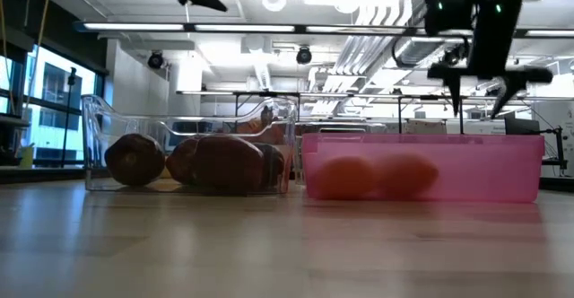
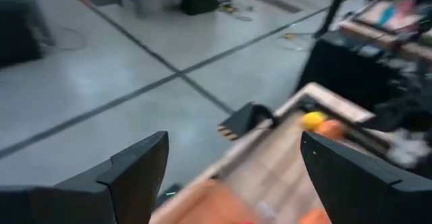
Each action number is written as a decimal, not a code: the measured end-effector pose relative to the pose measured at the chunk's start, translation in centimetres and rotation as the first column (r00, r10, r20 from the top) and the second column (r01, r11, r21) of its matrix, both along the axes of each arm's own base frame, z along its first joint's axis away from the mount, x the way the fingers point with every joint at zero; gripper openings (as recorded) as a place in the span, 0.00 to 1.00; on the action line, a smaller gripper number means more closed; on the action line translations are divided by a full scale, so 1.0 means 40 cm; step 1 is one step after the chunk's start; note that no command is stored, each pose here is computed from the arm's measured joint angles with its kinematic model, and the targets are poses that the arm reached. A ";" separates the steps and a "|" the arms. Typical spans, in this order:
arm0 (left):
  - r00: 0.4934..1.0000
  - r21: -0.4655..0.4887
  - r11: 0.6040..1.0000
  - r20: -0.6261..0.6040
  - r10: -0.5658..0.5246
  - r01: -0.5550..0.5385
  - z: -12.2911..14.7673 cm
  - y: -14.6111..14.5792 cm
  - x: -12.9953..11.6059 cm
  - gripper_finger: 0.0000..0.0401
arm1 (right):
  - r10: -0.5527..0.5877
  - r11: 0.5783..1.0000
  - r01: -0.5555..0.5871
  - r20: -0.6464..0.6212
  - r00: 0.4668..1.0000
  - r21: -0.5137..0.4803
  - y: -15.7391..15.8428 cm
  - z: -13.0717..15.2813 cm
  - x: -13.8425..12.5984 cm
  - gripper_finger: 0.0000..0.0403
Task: Sort produce into baskets
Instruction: Put the potato into the top transparent bin, then put the lemon into the pink bin
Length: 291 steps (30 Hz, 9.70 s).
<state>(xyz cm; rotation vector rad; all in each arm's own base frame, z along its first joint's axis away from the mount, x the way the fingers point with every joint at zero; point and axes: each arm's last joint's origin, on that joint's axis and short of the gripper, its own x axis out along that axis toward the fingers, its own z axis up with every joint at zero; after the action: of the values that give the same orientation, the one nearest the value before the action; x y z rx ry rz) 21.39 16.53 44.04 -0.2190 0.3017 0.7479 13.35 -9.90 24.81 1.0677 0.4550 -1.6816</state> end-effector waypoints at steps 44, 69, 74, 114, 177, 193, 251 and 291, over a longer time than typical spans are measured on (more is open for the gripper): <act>0.996 -0.036 0.999 -0.086 0.025 -0.028 -0.008 0.029 -0.071 0.81 | -0.014 0.983 0.065 0.285 0.958 -0.169 -0.043 -0.109 0.050 0.71; 0.994 -0.030 0.999 -0.104 0.018 -0.021 -0.010 0.028 -0.072 0.81 | -0.431 0.894 0.412 0.581 0.690 0.173 -0.040 -0.119 0.044 0.87; 0.994 -0.036 0.999 -0.112 0.016 -0.021 -0.013 0.027 -0.072 0.81 | -0.598 0.775 0.598 0.541 0.590 0.204 -0.028 -0.133 0.018 0.87; 0.994 -0.054 0.997 -0.099 0.051 -0.056 -0.013 0.028 -0.073 0.81 | -0.651 0.743 0.543 0.234 0.722 0.391 -0.165 -0.264 -0.023 0.87; 0.992 -0.095 0.993 -0.111 0.059 -0.070 -0.021 0.025 -0.077 0.81 | 0.039 0.925 0.032 -0.179 0.983 0.379 -0.282 -0.166 -0.043 0.87; 0.992 -0.096 0.993 -0.111 0.059 -0.070 -0.021 0.025 -0.077 0.81 | -0.012 0.894 0.098 -0.196 0.981 0.437 -0.215 -0.258 -0.062 0.87; 0.979 -0.075 0.980 -0.104 0.176 -0.184 -0.010 0.017 -0.097 0.81 | 0.637 0.765 -0.600 0.142 0.757 -0.234 -0.199 0.013 0.271 0.62; 0.667 -0.385 0.733 -0.734 0.125 -0.561 -0.385 0.233 -0.079 0.81 | 0.737 0.672 -0.632 0.432 0.519 -0.387 -0.247 -0.024 0.369 0.76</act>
<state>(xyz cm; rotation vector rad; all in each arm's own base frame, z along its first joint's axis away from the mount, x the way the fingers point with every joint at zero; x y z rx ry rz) 18.25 25.85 28.65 -0.6218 1.2398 1.1174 28.10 -19.80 23.83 0.9945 0.2658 -0.6164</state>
